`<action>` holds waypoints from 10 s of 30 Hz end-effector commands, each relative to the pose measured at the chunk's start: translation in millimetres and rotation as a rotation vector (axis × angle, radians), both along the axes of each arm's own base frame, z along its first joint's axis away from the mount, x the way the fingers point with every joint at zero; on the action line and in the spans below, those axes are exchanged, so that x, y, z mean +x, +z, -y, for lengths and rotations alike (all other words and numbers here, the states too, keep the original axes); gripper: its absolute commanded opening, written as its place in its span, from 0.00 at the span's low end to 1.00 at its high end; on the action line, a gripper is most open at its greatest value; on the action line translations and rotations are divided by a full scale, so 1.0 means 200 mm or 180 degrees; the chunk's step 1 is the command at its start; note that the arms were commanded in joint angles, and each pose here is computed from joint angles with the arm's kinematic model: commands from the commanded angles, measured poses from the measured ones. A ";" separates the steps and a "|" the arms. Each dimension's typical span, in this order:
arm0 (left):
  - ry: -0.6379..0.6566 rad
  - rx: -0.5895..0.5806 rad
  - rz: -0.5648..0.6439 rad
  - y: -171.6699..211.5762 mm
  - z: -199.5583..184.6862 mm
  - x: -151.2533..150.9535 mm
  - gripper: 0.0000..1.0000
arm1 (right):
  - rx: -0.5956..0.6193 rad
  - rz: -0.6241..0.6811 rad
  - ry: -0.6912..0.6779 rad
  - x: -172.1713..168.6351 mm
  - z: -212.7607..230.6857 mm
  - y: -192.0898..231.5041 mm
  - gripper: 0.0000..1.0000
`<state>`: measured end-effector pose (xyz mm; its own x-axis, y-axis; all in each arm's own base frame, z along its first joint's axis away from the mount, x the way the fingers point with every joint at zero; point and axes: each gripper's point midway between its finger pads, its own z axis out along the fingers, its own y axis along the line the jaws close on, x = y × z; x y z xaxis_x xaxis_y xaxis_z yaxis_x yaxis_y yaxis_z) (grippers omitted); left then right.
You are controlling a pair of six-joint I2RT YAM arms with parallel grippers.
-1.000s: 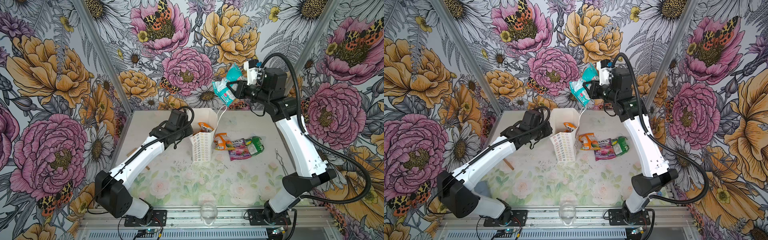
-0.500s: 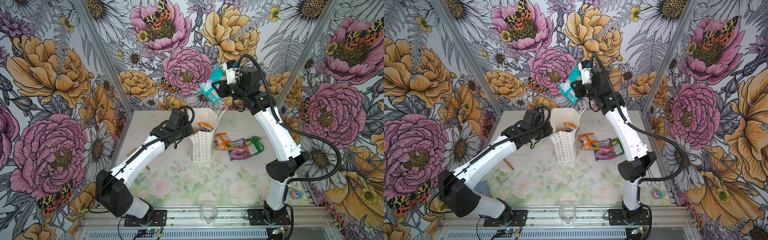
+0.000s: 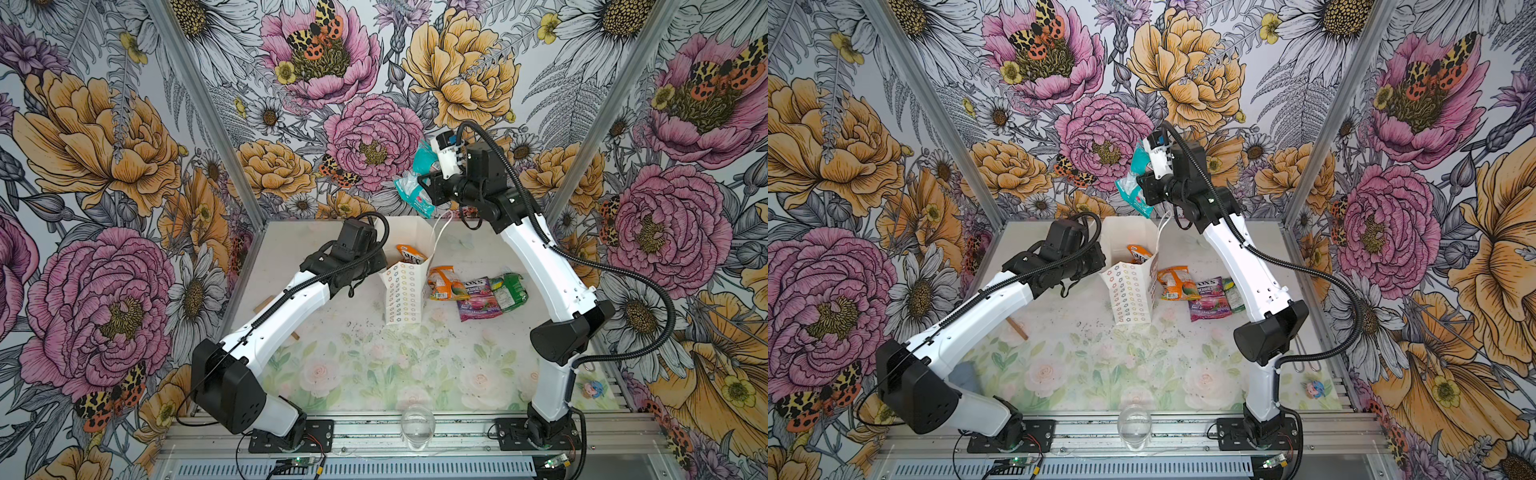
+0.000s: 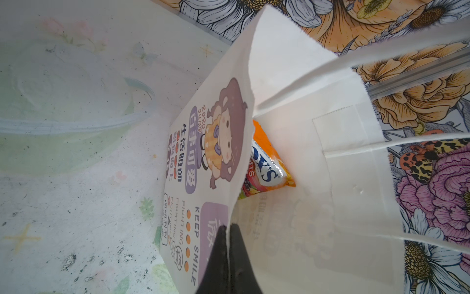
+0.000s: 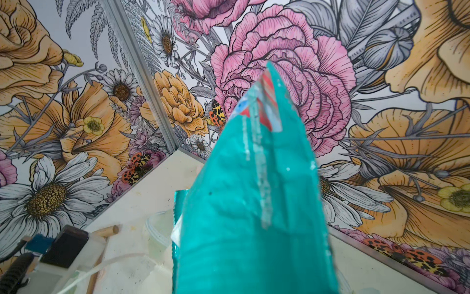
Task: Place the snacks into the paper bag
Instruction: 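Lift the teal snack bag with the right gripper toward the paper bag, then lower the held teal bag into the paper bag opening with the right gripper, then open the right gripper to release the teal bag into the paper bag, then raise the right gripper and move it back over the snack pile, then lower the right gripper onto the green striped snack bag and close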
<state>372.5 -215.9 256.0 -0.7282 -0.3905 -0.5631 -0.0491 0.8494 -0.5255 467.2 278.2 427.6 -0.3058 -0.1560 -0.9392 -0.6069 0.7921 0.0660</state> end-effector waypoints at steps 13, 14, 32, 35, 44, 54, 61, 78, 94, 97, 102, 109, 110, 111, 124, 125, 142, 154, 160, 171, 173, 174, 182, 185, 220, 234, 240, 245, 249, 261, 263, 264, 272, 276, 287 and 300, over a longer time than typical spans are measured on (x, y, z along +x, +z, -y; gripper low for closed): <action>-0.0077 -0.0011 0.0021 0.02 0.02 0.00 0.00 | -0.0431 0.0016 0.0690 -0.22 -0.08 -0.18 0.00; -0.0083 -0.0012 0.0017 0.02 0.02 -0.01 0.00 | -0.0447 0.0004 0.0712 -0.23 -0.09 -0.19 0.00; -0.0071 -0.0004 0.0025 0.02 0.02 -0.01 0.00 | -0.0594 0.0057 0.0899 -0.32 -0.18 -0.24 0.00; -0.0073 -0.0006 0.0024 0.02 0.02 -0.01 0.00 | -0.0670 0.0148 0.0847 -0.32 -0.20 -0.22 0.00; -0.0064 -0.0001 0.0037 0.03 0.01 -0.02 0.00 | -0.0568 0.0378 0.0668 -0.32 -0.16 -0.03 0.00; -0.0068 0.0000 0.0035 0.03 0.01 -0.02 0.00 | -0.0486 0.0369 0.0402 -0.27 -0.13 0.02 0.00; -0.0065 0.0002 0.0038 0.03 0.01 -0.02 0.00 | -0.0598 0.0203 0.0295 -0.17 -0.16 -0.12 0.00; -0.0054 -0.0005 0.0049 0.04 0.00 -0.02 0.00 | -0.0868 -0.0075 0.0495 -0.20 -0.17 -0.40 0.00; -0.0059 -0.0022 0.0065 0.05 0.01 -0.02 0.00 | -0.0766 -0.0388 0.0934 -0.42 -0.19 -0.44 0.00; -0.0047 -0.0025 0.0056 0.05 0.01 -0.01 0.00 | -0.0761 -0.0451 0.1011 -0.46 -0.19 -0.45 0.00; -0.0061 -0.0025 0.0064 0.05 0.02 -0.01 0.00 | -0.0825 -0.0611 0.1074 -0.50 -0.19 -0.48 0.00; -0.0059 -0.0021 0.0070 0.06 0.01 -0.02 0.00 | -0.0879 -0.0793 0.1161 -0.53 -0.20 -0.55 0.00; -0.0060 -0.0020 0.0077 0.06 0.01 -0.02 0.00 | -0.0878 -0.0806 0.1172 -0.54 -0.20 -0.55 0.00; -0.0060 -0.0019 0.0075 0.06 0.01 -0.02 0.00 | -0.0877 -0.0816 0.1182 -0.54 -0.20 -0.56 0.00; -0.0046 -0.0007 0.0074 0.05 0.00 -0.02 0.00 | -0.0903 -0.1015 0.1275 -0.54 -0.24 -0.65 0.00; -0.0042 -0.0002 0.0068 0.05 0.00 -0.02 0.00 | -0.0907 -0.1027 0.1277 -0.54 -0.24 -0.66 0.01; -0.0040 0.0006 0.0058 0.04 0.00 -0.01 0.00 | -0.0975 -0.0946 0.1148 -0.50 -0.23 -0.64 0.37; -0.0037 0.0008 0.0048 0.03 0.00 -0.01 0.00 | -0.1001 -0.0905 0.1081 -0.49 -0.21 -0.62 0.45; -0.0040 0.0009 0.0043 0.03 0.00 -0.01 0.00 | -0.1019 -0.0873 0.1044 -0.49 -0.20 -0.61 0.52; -0.0039 0.0005 0.0048 0.03 0.00 -0.01 0.00 | -0.1014 -0.0559 0.0860 -0.46 -0.15 -0.43 0.56; -0.0041 0.0003 0.0053 0.04 0.00 -0.01 0.00 | -0.0981 -0.0483 0.0851 -0.48 -0.14 -0.37 0.56; -0.0043 0.0005 0.0048 0.03 0.00 -0.01 0.00 | -0.0967 -0.0455 0.0845 -0.49 -0.13 -0.35 0.56; -0.0064 -0.0023 0.0068 0.06 0.01 -0.01 0.00 | -0.0757 -0.0239 0.0770 -0.61 -0.04 -0.13 0.61; -0.0076 -0.0034 0.0100 0.08 0.02 -0.01 0.00 | -0.0649 -0.0169 0.0738 -0.67 0.00 -0.04 0.65; -0.0103 -0.0022 0.0101 0.07 0.01 -0.02 0.00 | 0.0263 -0.1648 -0.1767 -0.60 1.07 -0.56 0.95; -0.0070 -0.0012 0.0129 0.09 -0.02 -0.02 0.00 | -0.0098 -0.2500 -0.2281 -0.48 1.42 -1.11 0.99; -0.0064 -0.0012 0.0122 0.08 -0.02 -0.02 0.00 | -0.0354 -0.2861 -0.2407 -0.46 1.51 -1.36 0.99; -0.0061 -0.0013 0.0114 0.08 -0.02 -0.01 0.00 | -0.0437 -0.3030 -0.2392 -0.42 1.53 -1.51 0.97; -0.0071 -0.0011 0.0101 0.07 -0.01 -0.01 0.00 | -0.0556 -0.3073 -0.2449 -0.39 1.56 -1.59 0.95; -0.0051 -0.0013 0.0096 0.07 -0.02 0.00 0.00 | -0.0629 -0.3236 -0.2270 -0.34 1.54 -1.76 0.92; -0.0048 -0.0017 0.0096 0.07 -0.02 0.00 0.00 | -0.0635 -0.3244 -0.2255 -0.33 1.54 -1.78 0.92; -0.0052 -0.0014 0.0091 0.07 -0.01 0.00 0.00 | -0.0632 -0.3258 -0.2247 -0.33 1.54 -1.79 0.92; -0.0046 -0.0023 0.0087 0.07 -0.01 0.00 0.00 | -0.0681 -0.3348 -0.2142 -0.33 1.50 -1.86 0.94; -0.0044 -0.0026 0.0090 0.07 -0.01 0.00 0.00 | -0.0761 -0.3382 -0.2089 -0.34 1.47 -1.89 0.94; -0.0052 -0.0016 0.0088 0.07 -0.01 0.00 0.00 | -0.1127 -0.3491 -0.2172 -0.38 1.52 -2.00 0.87; -0.0043 -0.0012 0.0098 0.07 -0.01 0.01 0.00 | -0.1025 -0.3349 -0.2168 -0.35 1.51 -1.90 0.25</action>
<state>371.8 -214.9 258.4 -0.7272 -0.3833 -0.5695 -0.0416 0.8527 -0.5208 393.1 -23.4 38.5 -0.9811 0.1456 -0.1273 0.1447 0.9893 0.0167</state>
